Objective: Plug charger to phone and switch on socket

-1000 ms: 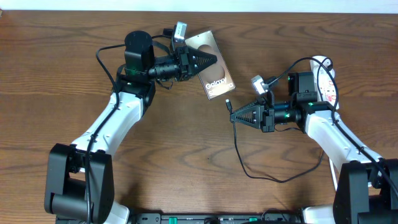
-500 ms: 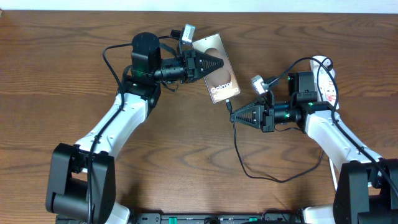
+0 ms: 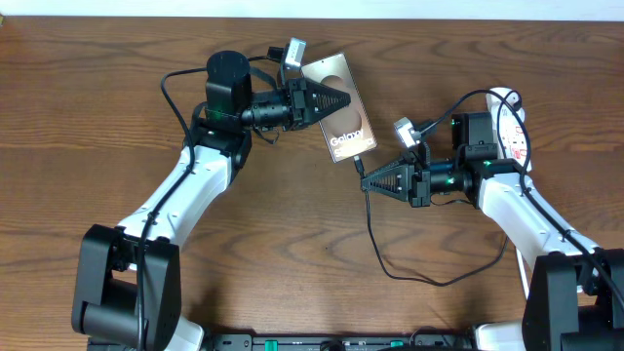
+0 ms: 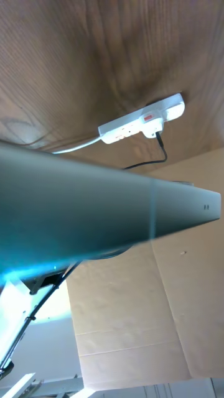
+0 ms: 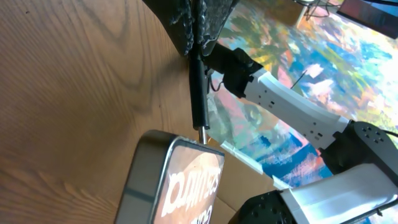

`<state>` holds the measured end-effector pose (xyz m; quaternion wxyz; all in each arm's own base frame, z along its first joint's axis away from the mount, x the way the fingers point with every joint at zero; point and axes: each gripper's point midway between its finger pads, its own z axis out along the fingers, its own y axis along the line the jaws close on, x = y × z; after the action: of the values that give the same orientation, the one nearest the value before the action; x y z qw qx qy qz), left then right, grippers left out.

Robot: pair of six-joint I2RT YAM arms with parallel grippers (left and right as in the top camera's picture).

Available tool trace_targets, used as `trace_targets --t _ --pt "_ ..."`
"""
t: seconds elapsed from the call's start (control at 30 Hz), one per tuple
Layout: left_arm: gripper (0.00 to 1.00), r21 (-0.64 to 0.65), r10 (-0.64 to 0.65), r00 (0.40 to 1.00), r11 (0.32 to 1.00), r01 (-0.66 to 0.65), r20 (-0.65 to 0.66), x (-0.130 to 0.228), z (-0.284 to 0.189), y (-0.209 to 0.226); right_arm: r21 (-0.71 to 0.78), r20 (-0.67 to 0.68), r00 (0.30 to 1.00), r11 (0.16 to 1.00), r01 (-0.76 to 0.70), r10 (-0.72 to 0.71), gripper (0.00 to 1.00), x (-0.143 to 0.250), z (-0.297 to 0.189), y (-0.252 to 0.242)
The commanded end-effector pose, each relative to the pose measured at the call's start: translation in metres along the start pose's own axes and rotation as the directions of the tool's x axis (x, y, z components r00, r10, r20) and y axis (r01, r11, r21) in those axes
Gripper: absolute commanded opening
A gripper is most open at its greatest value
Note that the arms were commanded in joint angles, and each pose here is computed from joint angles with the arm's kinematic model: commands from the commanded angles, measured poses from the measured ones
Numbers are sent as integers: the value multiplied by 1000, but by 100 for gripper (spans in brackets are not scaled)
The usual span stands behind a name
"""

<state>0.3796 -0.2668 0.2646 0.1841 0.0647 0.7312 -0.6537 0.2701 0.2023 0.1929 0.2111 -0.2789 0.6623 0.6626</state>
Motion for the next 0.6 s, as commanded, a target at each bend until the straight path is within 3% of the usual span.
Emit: trace_targets --t 0.0,0.57 --pt "7 39 64 998 997 -63 -23 1 -2 -19 -30 4 999 999 34 -34 1 -2 1 7" --pt "8 49 84 996 995 -82 -38 4 -2 -20 -30 4 999 999 33 -33 1 -3 1 7"
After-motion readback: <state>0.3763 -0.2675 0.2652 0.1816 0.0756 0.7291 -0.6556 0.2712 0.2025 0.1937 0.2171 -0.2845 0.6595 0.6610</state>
